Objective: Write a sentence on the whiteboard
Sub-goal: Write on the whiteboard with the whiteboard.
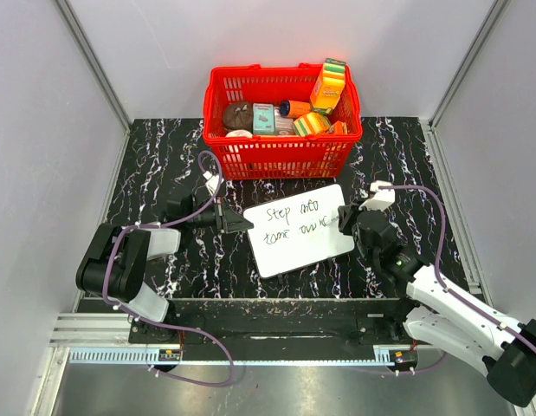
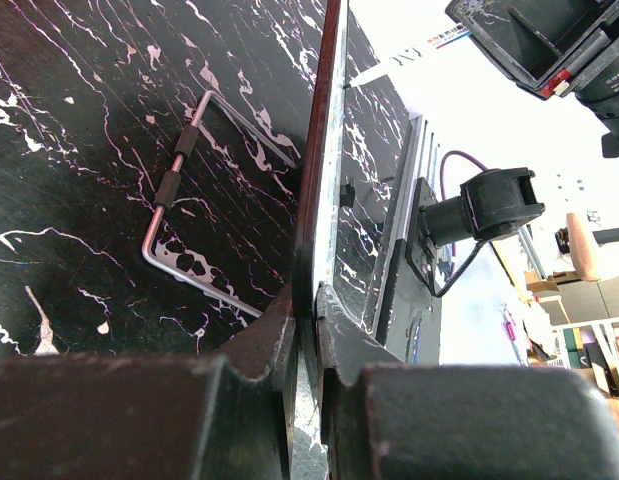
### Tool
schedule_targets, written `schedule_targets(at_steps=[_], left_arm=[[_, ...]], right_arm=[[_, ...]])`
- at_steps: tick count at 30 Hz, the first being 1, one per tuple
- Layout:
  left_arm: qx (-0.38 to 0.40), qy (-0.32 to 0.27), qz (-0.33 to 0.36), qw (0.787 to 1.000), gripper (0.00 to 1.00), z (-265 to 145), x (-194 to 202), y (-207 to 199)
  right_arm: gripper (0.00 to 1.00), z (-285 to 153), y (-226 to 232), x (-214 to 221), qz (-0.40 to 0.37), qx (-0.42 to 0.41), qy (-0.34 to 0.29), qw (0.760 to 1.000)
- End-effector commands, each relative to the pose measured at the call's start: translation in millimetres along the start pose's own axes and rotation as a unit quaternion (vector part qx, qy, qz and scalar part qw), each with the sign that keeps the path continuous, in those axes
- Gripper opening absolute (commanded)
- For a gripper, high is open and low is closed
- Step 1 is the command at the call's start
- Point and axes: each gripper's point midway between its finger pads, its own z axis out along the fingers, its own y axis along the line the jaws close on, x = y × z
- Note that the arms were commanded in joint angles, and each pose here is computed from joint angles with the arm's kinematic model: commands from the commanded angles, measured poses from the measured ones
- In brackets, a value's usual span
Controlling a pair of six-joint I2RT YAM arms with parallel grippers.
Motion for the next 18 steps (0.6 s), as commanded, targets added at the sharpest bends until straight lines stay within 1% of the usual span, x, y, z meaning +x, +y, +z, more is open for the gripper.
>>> schedule_targets(at_steps=[1, 9, 13, 14, 18], left_arm=[[-0.006, 0.007, 0.036, 0.999, 0.0, 6, 3, 7], [-0.005, 0.006, 0.038, 0.999, 0.0, 6, 3, 7], [-0.005, 0.006, 0.039, 0.999, 0.0, 6, 3, 7], [-0.005, 0.007, 0.037, 0.999, 0.0, 6, 4, 7], [-0.005, 0.006, 0.038, 0.999, 0.0, 5, 3, 7]], right_arm=[[0.0, 1, -6, -14, 0.0, 0.024, -0.019, 1.0], [0.0, 3, 1, -35, 0.001, 0.024, -0.044, 0.999], [0.0, 5, 4, -38, -0.004, 0.024, -0.045, 0.999], [0.0, 6, 9, -46, 0.005, 0.015, -0.058, 0.998], [0.0, 9, 16, -49, 0.0, 0.008, -0.058, 0.998]])
